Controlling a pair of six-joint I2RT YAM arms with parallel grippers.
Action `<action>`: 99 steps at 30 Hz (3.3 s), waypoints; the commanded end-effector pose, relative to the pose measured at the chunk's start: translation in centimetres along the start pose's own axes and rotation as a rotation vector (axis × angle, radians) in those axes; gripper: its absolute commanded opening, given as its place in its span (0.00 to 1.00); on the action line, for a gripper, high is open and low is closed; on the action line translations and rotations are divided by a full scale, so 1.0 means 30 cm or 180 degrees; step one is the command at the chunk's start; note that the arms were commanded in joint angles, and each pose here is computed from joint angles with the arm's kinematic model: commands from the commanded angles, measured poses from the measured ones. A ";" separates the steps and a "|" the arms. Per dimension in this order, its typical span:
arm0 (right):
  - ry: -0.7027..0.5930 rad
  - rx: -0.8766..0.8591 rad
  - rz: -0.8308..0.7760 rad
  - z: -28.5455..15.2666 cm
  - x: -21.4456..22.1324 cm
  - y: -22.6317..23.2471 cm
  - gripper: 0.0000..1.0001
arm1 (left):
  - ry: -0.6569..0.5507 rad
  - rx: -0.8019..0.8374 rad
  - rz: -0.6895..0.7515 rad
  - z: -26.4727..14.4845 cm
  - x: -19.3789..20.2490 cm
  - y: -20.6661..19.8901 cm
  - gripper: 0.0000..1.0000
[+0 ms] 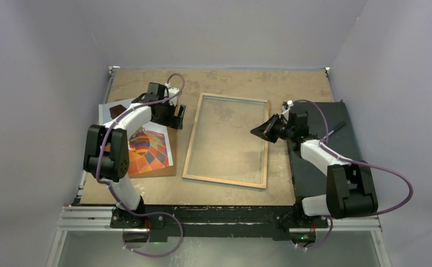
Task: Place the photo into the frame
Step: Place the photo frame item in the photo frame.
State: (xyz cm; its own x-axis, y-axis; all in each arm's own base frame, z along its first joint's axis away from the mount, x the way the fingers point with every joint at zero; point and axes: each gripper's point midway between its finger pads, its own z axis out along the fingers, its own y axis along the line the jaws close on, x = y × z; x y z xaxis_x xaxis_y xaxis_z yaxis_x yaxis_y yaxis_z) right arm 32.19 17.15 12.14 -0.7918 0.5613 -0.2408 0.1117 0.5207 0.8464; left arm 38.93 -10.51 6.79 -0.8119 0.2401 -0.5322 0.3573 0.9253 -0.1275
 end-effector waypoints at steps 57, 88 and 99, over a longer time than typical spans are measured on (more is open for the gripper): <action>-0.0586 -0.0537 -0.0997 -0.112 -0.076 0.271 0.00 | 0.0212 0.0503 0.0152 0.105 0.088 -0.199 0.32; -0.0699 -0.1053 -0.0585 -0.138 -0.087 0.531 0.00 | -0.0194 0.0523 -0.0073 -0.041 -0.076 -0.123 0.58; -0.0740 -0.0781 -0.0331 -0.053 -0.055 0.373 0.00 | -0.0229 0.0525 -0.0163 -0.057 -0.066 -0.085 0.56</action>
State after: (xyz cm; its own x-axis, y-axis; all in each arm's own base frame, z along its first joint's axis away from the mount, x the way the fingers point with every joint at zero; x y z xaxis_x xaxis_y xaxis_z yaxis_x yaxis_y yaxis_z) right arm 32.97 21.62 24.40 -0.6705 0.6154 -0.4143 -0.1604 0.4250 0.8909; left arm 38.25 -12.54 7.09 -0.8351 0.1778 -0.5206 0.3641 0.8880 -0.2809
